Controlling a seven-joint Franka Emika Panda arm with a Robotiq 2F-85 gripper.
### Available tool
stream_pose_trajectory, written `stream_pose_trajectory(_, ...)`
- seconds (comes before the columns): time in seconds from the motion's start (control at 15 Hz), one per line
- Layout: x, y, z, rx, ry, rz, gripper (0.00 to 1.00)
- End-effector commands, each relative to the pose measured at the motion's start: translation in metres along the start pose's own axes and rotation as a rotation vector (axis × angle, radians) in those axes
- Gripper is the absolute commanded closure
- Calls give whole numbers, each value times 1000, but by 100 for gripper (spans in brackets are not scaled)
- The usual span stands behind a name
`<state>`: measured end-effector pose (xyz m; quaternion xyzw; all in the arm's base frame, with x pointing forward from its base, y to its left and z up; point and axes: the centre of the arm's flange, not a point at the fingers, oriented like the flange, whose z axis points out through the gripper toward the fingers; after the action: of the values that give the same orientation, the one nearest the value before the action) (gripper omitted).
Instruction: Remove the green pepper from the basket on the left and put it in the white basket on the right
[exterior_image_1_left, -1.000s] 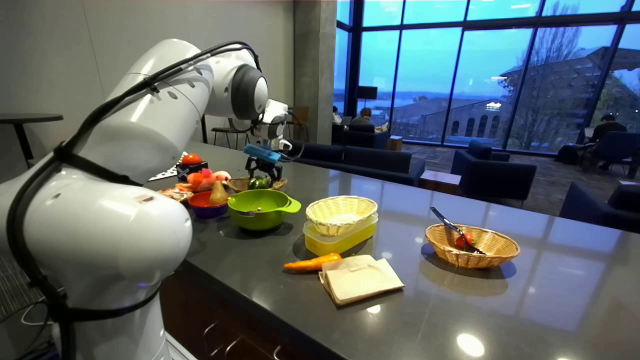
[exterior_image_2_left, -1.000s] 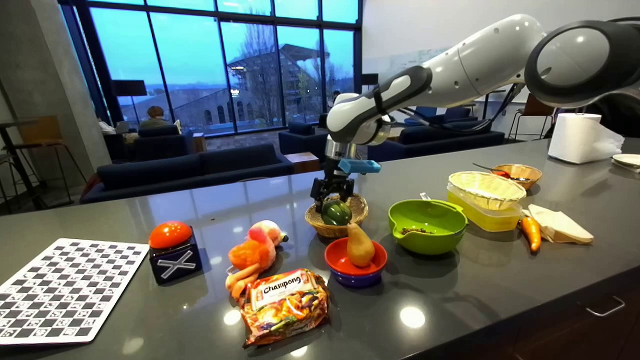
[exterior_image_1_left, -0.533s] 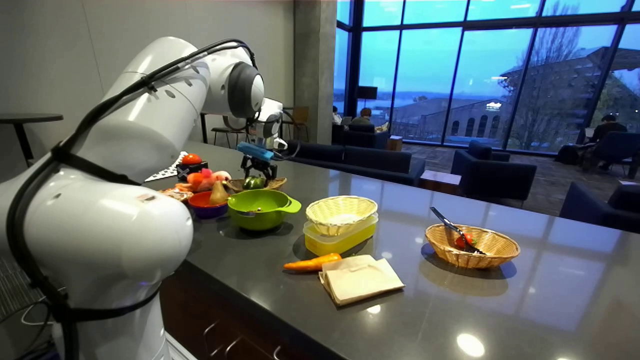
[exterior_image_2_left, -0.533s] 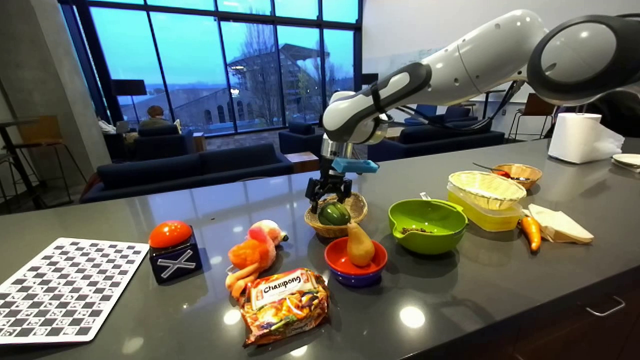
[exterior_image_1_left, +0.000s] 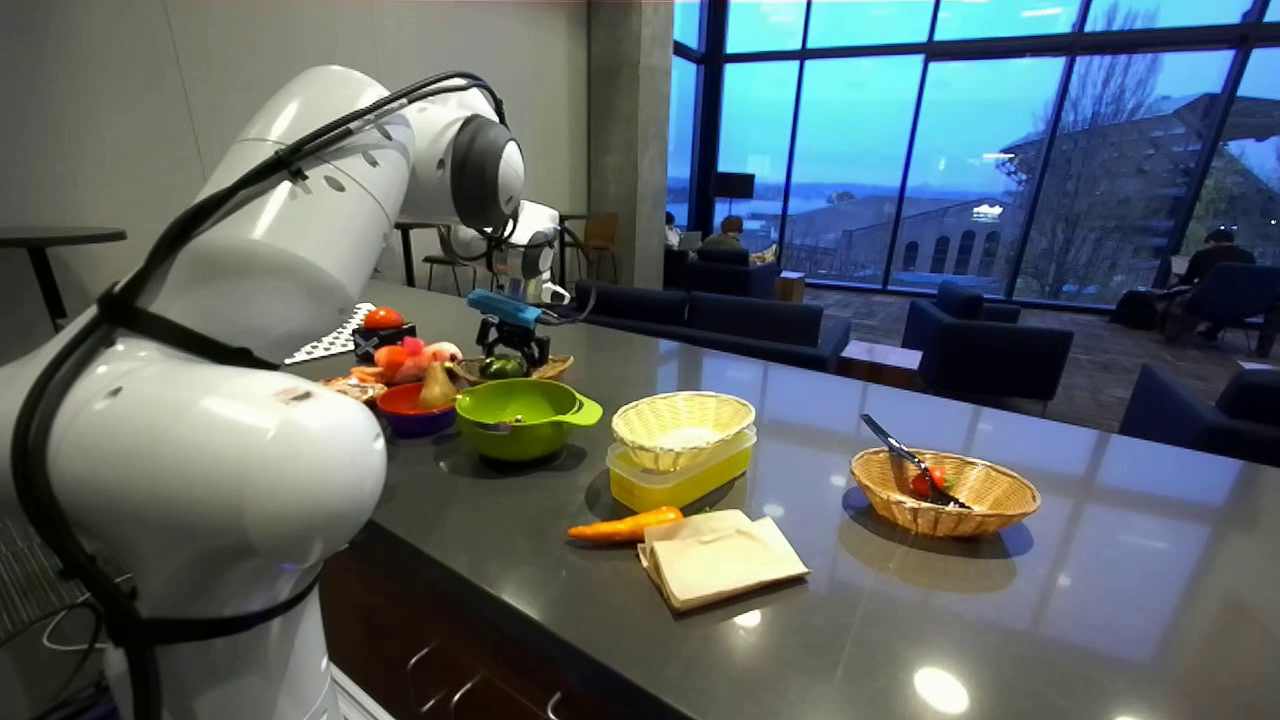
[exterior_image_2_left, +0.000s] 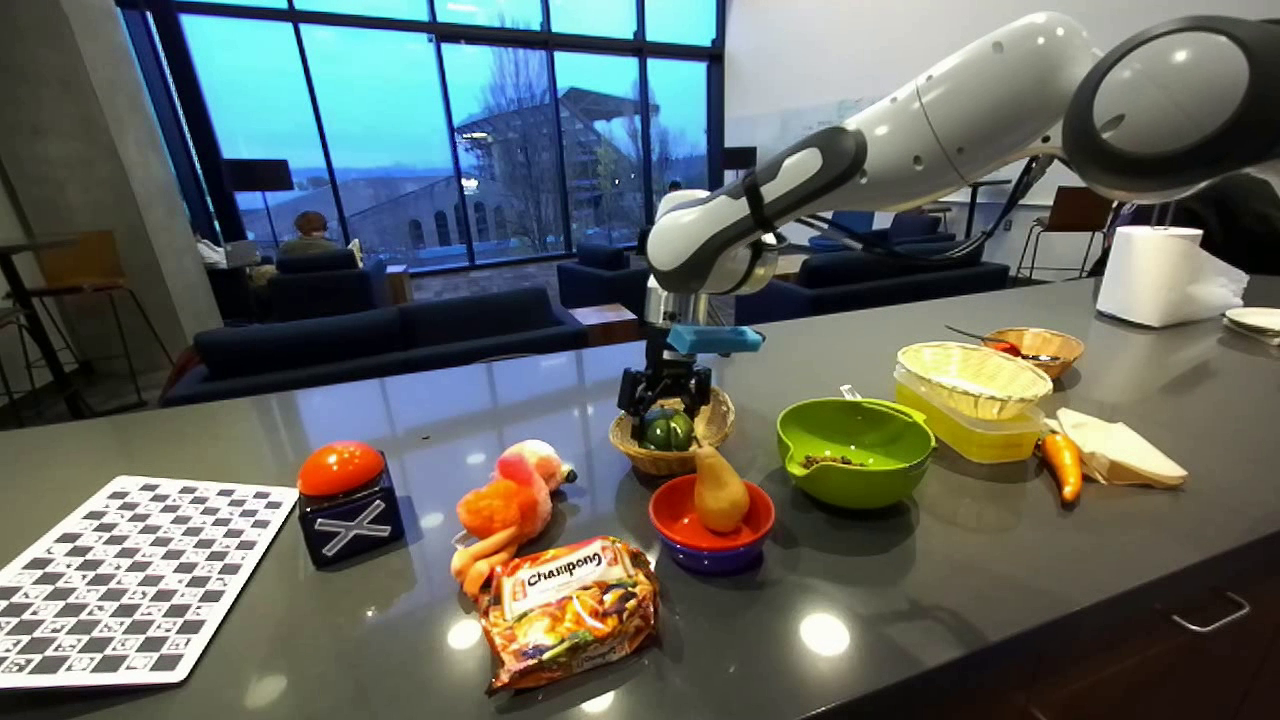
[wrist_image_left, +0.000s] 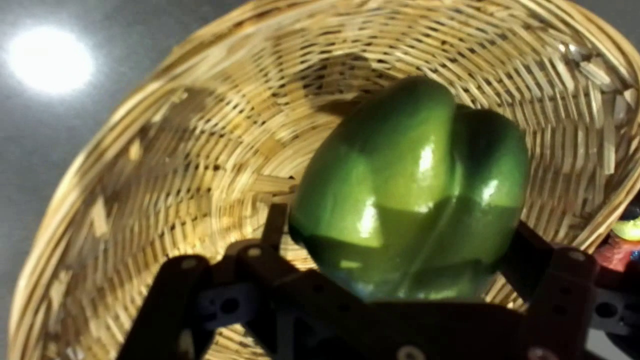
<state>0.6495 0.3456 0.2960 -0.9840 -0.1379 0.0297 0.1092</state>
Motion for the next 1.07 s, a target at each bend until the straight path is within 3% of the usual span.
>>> stream_pose_trajectory(0.0, -17, 3, -4, -43, -19, -10, 0)
stream_pose_trajectory(0.07, -17, 3, -4, -43, -16, -11, 0)
stream_pose_trajectory(0.13, -17, 4, -4, -45, -12, -14, 25)
stream_pose_trajectory(0.27, -17, 4, -5, -47, -8, -22, 31)
stream_pose_trajectory(1.0, -25, -10, -34, -52, 13, 28, 31)
